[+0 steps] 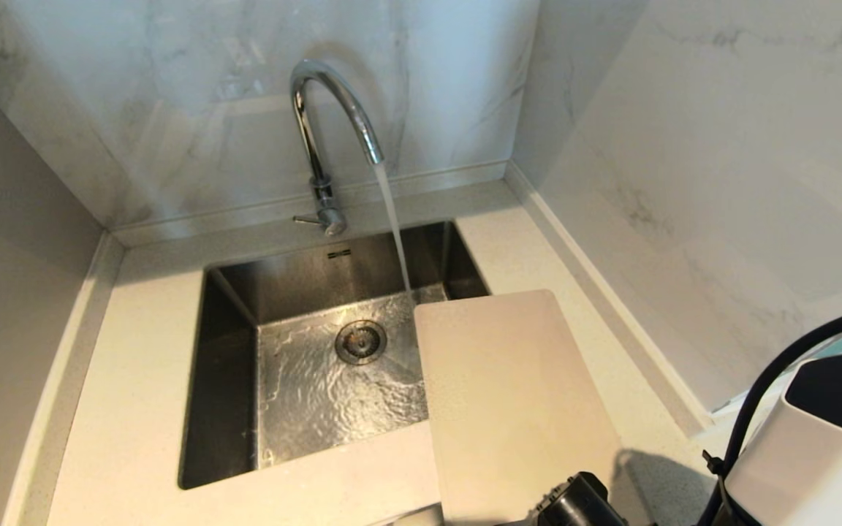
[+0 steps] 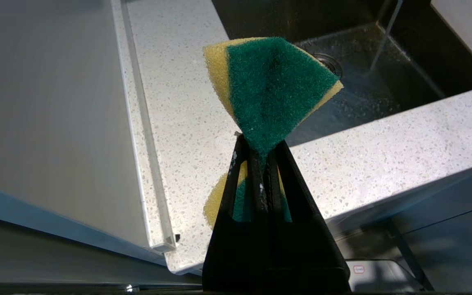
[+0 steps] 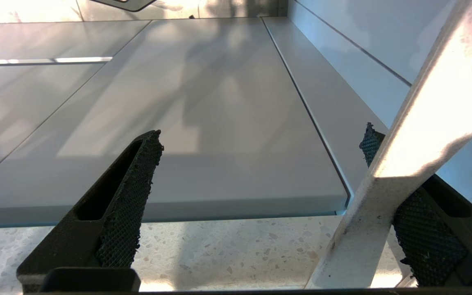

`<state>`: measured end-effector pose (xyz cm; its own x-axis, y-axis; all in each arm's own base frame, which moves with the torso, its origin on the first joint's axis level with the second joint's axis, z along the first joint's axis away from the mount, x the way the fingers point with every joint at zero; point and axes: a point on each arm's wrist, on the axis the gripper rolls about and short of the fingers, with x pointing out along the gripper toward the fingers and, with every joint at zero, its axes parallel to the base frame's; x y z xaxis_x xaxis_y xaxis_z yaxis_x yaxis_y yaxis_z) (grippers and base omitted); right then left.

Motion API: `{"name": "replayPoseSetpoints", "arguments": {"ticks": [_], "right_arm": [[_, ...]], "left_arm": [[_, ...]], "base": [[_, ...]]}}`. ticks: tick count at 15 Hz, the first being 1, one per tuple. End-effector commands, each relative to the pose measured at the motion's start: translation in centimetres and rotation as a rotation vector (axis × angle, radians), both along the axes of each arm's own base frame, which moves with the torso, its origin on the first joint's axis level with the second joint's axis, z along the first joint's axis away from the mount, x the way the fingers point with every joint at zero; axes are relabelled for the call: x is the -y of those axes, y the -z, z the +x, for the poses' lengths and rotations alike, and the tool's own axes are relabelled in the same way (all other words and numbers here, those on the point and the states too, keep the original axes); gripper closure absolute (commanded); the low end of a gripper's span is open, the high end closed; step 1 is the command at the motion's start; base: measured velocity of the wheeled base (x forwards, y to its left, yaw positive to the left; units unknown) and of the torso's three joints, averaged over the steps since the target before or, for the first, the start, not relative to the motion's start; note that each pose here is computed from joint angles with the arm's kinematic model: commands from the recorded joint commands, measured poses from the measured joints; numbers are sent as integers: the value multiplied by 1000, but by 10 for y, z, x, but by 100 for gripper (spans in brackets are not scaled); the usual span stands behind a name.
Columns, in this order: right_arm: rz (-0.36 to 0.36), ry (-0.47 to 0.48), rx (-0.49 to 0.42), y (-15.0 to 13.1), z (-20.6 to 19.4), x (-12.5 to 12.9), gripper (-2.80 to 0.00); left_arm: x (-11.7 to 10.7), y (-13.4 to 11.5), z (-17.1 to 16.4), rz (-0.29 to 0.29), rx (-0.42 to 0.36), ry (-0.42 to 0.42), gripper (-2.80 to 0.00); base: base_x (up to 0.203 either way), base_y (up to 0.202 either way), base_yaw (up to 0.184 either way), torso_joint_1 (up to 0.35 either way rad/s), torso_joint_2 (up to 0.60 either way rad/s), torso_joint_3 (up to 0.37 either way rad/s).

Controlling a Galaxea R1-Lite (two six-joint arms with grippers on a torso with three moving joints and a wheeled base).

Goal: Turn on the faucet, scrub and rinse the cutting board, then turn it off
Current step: Pick up the cutting board

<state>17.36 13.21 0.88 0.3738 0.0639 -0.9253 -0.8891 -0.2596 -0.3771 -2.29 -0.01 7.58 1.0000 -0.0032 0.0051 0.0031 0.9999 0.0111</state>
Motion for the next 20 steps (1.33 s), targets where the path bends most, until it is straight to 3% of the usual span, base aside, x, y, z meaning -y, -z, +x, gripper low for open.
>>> {"name": "replayPoseSetpoints", "arguments": {"ticks": [1,20], "right_arm": [[-4,-6,0,0,-1,0,-280],[1,-1,3,-1,0,1,-280]], "left_arm": [[0,0,0,0,-1,0,0],[0,0,0,0,-1,0,0]], "base": [[0,0,0,0,0,0],[0,0,0,0,0,0]]}}
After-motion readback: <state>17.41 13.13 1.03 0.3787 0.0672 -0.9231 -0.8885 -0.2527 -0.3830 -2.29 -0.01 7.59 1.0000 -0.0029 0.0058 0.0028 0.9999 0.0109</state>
